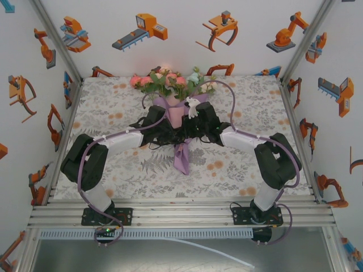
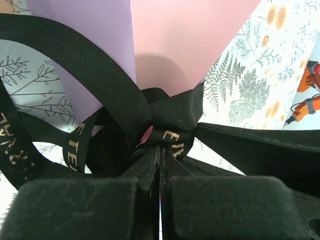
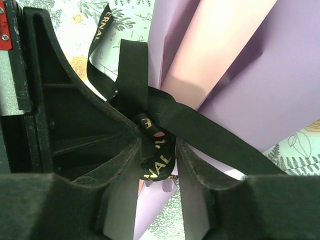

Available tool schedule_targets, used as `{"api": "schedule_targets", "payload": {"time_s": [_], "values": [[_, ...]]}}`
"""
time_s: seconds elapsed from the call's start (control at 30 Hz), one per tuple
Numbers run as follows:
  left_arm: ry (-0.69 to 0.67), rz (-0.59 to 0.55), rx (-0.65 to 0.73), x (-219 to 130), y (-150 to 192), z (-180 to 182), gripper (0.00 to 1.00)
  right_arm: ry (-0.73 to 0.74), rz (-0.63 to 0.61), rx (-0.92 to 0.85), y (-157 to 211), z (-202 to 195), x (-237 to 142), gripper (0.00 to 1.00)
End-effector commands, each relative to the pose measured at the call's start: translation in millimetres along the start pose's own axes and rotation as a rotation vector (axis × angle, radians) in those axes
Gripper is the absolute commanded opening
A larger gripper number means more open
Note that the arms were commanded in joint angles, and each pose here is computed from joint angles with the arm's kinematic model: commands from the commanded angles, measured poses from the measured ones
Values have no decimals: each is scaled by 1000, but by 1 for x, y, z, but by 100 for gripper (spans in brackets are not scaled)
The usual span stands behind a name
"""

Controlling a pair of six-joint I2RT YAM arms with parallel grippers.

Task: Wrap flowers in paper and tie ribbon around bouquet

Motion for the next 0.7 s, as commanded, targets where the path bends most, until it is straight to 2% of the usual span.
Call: {"api": "schedule_targets", "payload": {"time_s": [0.0,0.13,0.33,0.47,0.63,0.67], "values": [[4,-21,7,-2,-7,-4,0,-13,-33,48,-6,-1,-17,39],[6,-10,1,1,-6,-2,0,-28,-32,73,3,-3,-15,33],[4,-7,-5,1,-6,0,0,-39,-20,77,8,-6,-6,33],[-10,-4,-13,3,-7,4,0,-81,-59,74,1,-4,0,21],[6,20,-63,7,-10,15,0,-98,-91,53,-6,-3,-3,0],[7,22,-67,7,-10,17,0,-99,-100,50,-6,-3,-5,0]]}}
Point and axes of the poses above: each hand's point on the last joint's axis, 136 mm out from that joint toward the fingers, its own x axis out along the fingers, its own z axis along the line the jaws close on, y = z × x, the point moved 8 cm from there along -x, back along the fingers, and after that the axes turned 14 degrees about -x, right-handed, at the moved point
